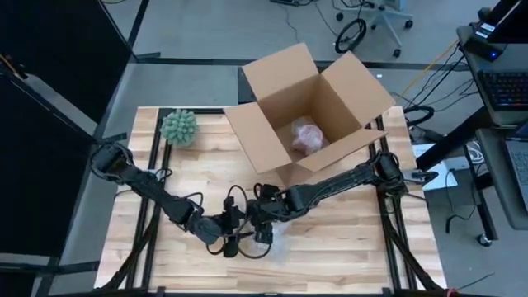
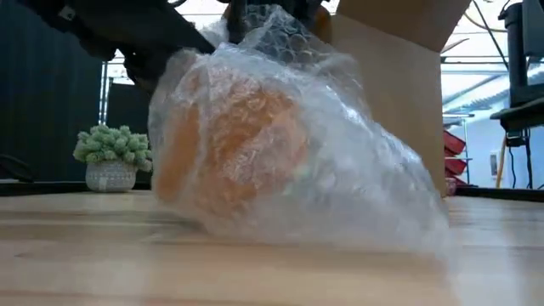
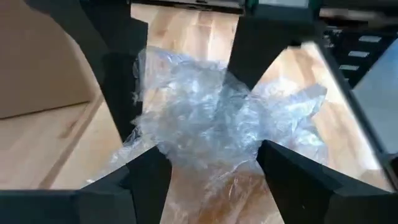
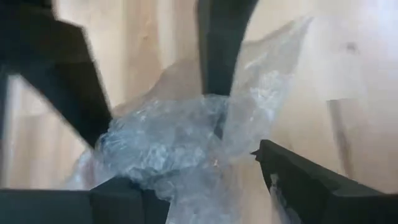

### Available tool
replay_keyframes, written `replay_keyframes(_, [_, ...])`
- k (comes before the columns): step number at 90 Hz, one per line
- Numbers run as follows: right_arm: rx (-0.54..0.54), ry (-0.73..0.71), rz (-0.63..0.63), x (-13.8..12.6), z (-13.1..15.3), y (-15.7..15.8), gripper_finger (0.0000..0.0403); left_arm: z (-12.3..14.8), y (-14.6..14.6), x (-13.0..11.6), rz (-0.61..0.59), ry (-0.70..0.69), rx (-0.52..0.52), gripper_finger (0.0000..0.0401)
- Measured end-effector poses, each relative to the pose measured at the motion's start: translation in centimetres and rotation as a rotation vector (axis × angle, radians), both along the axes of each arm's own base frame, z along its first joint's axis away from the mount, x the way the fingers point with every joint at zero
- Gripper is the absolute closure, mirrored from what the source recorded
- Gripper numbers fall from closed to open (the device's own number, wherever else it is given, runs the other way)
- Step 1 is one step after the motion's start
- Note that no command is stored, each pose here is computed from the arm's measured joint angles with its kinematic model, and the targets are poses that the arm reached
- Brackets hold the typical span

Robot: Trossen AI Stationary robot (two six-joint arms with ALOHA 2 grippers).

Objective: Wrap mug
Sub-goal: Wrap the orange mug with bubble wrap

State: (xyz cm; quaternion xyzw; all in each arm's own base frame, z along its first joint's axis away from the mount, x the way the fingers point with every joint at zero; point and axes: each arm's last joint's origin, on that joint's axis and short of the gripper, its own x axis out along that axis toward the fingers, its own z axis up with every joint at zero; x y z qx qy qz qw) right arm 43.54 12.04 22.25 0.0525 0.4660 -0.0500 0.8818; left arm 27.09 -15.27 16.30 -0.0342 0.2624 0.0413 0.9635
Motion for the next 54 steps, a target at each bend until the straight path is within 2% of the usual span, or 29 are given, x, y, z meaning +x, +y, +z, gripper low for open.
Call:
replay_keyframes(9, [-0.016,0.03,-0.011,0.7,-2.3,0.1,0.0195,-0.3,0.1,-0.1,0.01,0.022,0.014,0.0173])
replay_keyframes(23, [-0.02,0.048,-0.015,1.2,-3.8,0.2,0.0195,-0.3,0.0,-0.2,0.011,0.026,-0.001,0.0173])
replay_keyframes(38, [-0.028,0.056,-0.015,1.3,-4.2,0.1,0.0195,0.7,0.2,-0.7,0.002,0.021,-0.017,0.0173])
replay_keyframes(54, [-0.036,0.061,-0.012,1.3,-4.3,0.1,0.0195,3.1,0.3,-1.7,-0.013,-0.021,-0.067,0.0173])
